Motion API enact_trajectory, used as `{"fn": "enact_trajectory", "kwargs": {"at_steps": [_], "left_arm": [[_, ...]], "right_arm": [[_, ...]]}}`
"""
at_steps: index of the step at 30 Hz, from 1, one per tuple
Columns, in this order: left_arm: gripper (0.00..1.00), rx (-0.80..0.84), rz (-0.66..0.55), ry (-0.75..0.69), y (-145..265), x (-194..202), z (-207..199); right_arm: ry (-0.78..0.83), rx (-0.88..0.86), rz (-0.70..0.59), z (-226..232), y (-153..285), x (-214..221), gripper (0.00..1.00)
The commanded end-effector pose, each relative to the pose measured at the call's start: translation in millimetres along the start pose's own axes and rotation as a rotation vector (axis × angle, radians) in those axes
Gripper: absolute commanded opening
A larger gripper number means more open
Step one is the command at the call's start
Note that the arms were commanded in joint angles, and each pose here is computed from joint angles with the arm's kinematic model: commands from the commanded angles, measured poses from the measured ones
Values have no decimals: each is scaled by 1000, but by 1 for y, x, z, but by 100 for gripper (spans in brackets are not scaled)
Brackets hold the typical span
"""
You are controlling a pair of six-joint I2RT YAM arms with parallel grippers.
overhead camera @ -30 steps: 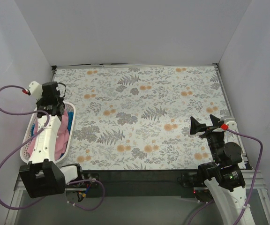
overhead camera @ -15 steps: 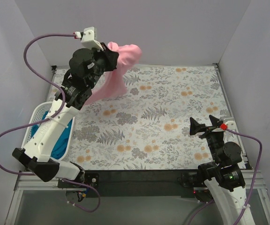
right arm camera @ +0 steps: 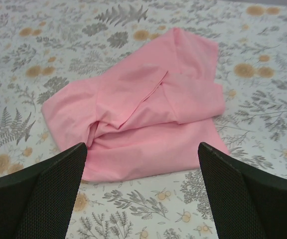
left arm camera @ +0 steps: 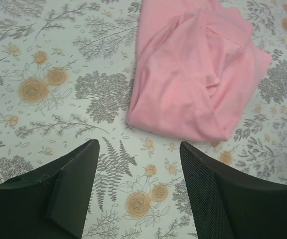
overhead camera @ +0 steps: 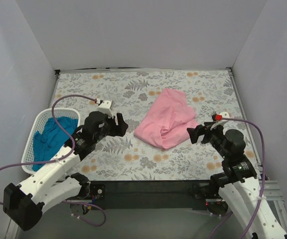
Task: Fold and stack the t-shirts
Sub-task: Move the tshirt to the center of the board, then flatten the tshirt out
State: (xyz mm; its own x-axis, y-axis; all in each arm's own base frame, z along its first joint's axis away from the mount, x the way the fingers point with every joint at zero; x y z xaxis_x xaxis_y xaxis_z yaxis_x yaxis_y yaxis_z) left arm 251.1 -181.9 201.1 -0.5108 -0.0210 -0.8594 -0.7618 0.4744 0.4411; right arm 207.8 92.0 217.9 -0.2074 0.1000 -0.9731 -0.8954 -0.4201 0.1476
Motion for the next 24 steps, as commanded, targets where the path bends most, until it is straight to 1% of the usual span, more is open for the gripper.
{"fn": "enact_trajectory", "kwargs": {"at_steps": [1,2,3,5,6,7,8,11,12,14,15,16,17,18,19,20,22,23,24], "left_arm": [[66,-82,-174,55,14,-22,14],[66,-104,-175,59,12,-17,19],[66,-128,-168,59,9,-10,24],[66,-167,-173,65,3,-6,31],[66,-186,-148,72,-3,3,35],[66,-199,-147,78,-7,5,38],[65,-198,-126,72,-10,9,40],[64,-232,-69,53,-13,14,47],[64,-230,-61,45,-13,15,47],[64,-231,-63,48,-10,19,48],[64,-226,-68,50,-8,19,48],[64,-226,-69,58,-7,22,48],[64,-221,-88,62,-4,18,47],[63,-221,-95,63,-3,17,47],[63,-217,-100,60,-2,16,47],[63,-218,-103,58,-2,15,47],[63,-214,-95,52,-3,16,46],[63,-210,-92,52,-3,16,45],[63,-203,-89,52,-3,16,44]], "right_arm": [[-66,-112,76,21,-12,1,98],[-80,-119,104,22,-16,5,98],[-102,-109,160,20,-24,14,98],[-143,-63,208,14,-33,20,98],[-155,-30,253,9,-42,25,98],[-170,-22,276,8,-47,27,98],[-195,-12,332,7,-55,37,98],[-246,-9,350,10,-73,30,98],[-260,-24,400,11,-82,40,98],[-277,-52,388,16,-98,31,99],[-294,-51,418,15,-106,40,98],[-302,-60,389,16,-116,34,98],[-303,-64,375,16,-124,28,93],[-307,-54,404,13,-134,36,88],[-291,-62,387,12,-144,31,83],[-284,-58,394,10,-152,31,80],[-256,-58,403,6,-176,27,73],[-245,-60,405,5,-184,26,66],[-239,-56,416,0,-198,28,62]]}}
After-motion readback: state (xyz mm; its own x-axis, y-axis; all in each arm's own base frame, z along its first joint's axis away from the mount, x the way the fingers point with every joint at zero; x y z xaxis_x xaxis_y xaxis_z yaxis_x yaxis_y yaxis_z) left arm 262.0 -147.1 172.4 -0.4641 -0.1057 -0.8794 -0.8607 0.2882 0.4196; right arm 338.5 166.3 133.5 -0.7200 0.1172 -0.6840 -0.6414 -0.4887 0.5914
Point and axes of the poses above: each gripper's point midway between its finger pads, its own y axis back along the fingers, its own z axis along the line the jaws close on, x = y × z, the point moved 2 cm from there along y, back along the fingers, and after that the axes turned 3 degrees about -y, right-handed, at the moved point
